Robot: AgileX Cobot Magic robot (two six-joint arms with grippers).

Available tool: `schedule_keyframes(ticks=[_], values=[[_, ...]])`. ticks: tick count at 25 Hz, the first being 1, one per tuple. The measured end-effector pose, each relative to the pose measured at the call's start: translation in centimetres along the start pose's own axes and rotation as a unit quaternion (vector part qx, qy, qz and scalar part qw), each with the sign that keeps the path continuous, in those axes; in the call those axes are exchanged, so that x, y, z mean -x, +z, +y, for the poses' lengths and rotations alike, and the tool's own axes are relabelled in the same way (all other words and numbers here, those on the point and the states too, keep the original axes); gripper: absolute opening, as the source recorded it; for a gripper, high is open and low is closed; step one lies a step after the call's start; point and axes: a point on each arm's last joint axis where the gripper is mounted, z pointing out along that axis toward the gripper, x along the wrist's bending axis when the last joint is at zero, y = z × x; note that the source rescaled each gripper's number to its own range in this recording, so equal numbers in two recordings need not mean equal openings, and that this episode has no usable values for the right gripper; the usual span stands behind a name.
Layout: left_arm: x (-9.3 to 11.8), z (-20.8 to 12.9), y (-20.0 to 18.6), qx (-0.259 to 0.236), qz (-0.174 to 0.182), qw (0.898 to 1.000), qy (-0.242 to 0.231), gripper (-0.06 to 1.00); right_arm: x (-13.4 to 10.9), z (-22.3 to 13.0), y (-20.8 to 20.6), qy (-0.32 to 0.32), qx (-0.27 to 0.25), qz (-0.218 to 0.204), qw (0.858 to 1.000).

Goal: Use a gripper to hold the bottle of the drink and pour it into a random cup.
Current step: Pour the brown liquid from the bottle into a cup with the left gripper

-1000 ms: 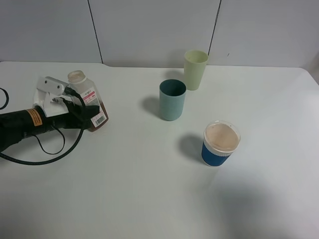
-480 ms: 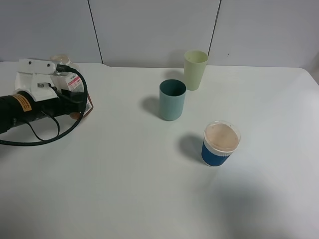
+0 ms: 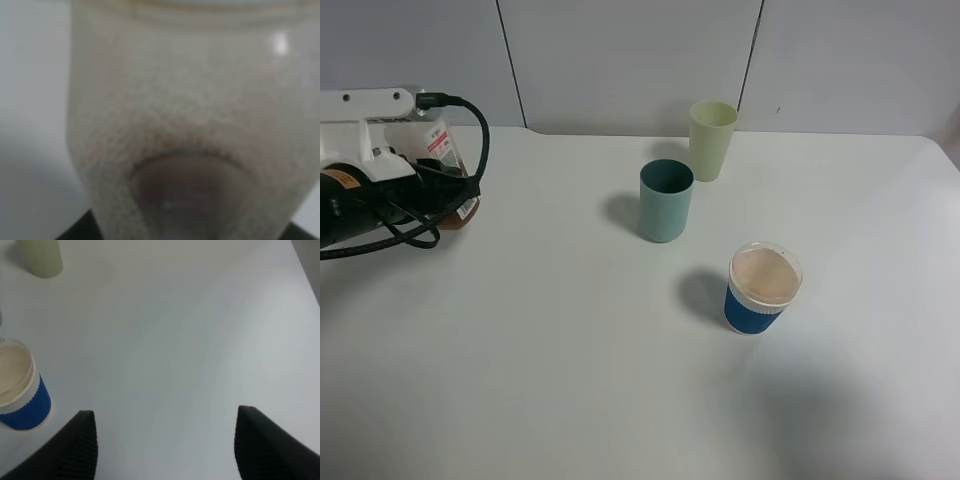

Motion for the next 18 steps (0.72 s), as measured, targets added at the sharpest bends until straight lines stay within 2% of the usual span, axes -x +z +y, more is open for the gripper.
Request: schedule_keyframes(ticks=[5, 8, 13, 18], values=[[2.0, 0.7, -1.1, 0.003, 0.043, 0.992, 0.117, 0.0, 0.0, 0.0, 0.0, 0.0, 0.0, 0.0, 1.0], [3.2, 1.4, -1.4, 0.003, 0.053, 0.986, 0.157, 0.0, 0.0, 0.0, 0.0, 0.0, 0.0, 0.0, 1.0], [4.4, 2.4, -1.7, 0.017, 0.062, 0.984, 0.169, 0.0, 0.0, 0.0, 0.0, 0.0, 0.0, 0.0, 1.0], [4.5, 3.1, -1.7, 0.029, 0.067, 0.984, 0.165, 0.0, 0.0, 0.0, 0.0, 0.0, 0.0, 0.0, 1.0]])
